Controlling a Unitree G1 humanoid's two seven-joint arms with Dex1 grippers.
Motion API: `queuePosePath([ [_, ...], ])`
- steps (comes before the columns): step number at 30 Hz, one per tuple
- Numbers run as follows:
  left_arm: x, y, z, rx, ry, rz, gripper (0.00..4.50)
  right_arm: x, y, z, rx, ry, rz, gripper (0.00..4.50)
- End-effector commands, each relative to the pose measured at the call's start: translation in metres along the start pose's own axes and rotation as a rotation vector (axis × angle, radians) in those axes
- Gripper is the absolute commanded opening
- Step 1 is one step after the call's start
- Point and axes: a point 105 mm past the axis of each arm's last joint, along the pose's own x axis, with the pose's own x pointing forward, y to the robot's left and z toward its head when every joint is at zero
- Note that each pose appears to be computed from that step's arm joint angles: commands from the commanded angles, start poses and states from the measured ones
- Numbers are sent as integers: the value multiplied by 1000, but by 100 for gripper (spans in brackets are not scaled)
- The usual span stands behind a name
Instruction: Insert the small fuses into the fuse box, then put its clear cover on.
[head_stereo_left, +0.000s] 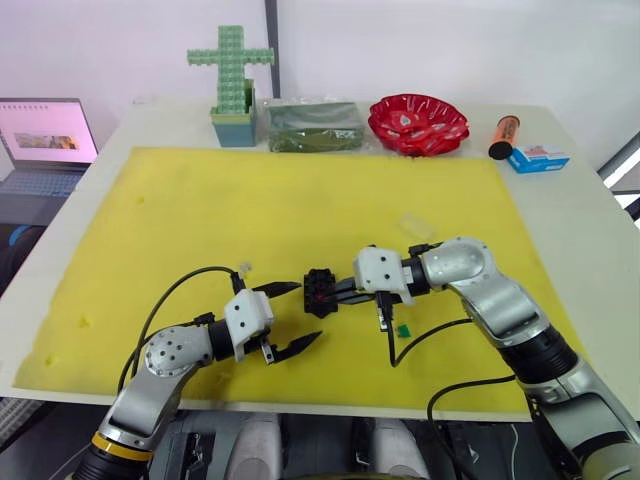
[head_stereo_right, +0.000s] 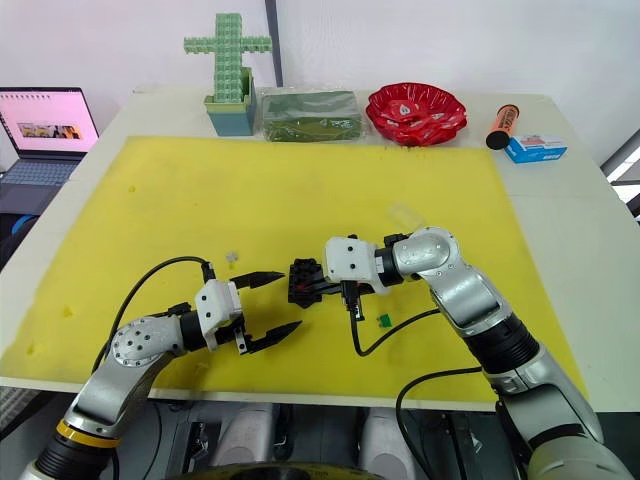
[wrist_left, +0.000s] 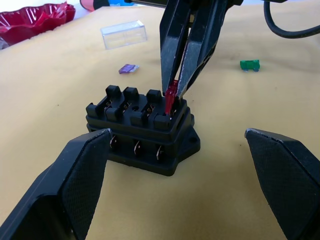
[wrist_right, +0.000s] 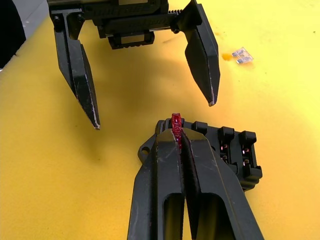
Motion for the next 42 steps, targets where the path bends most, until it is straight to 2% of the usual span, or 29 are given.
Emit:
queuePosePath([
  [1,-1,1,7,25,-26,5,450,-7,-3,13,-8,-49,-13,3],
  [7,-1,0,8,24,-30,5,450,-8,-3,18,123,-96,-35,3],
  [17,-2,0,8,27,-28,-3,450,-7,-2,12,207,-67,-66,3],
  [42,-4,-3,8,21,-26,-3,450,0,3,3,166,-11,-51,3],
])
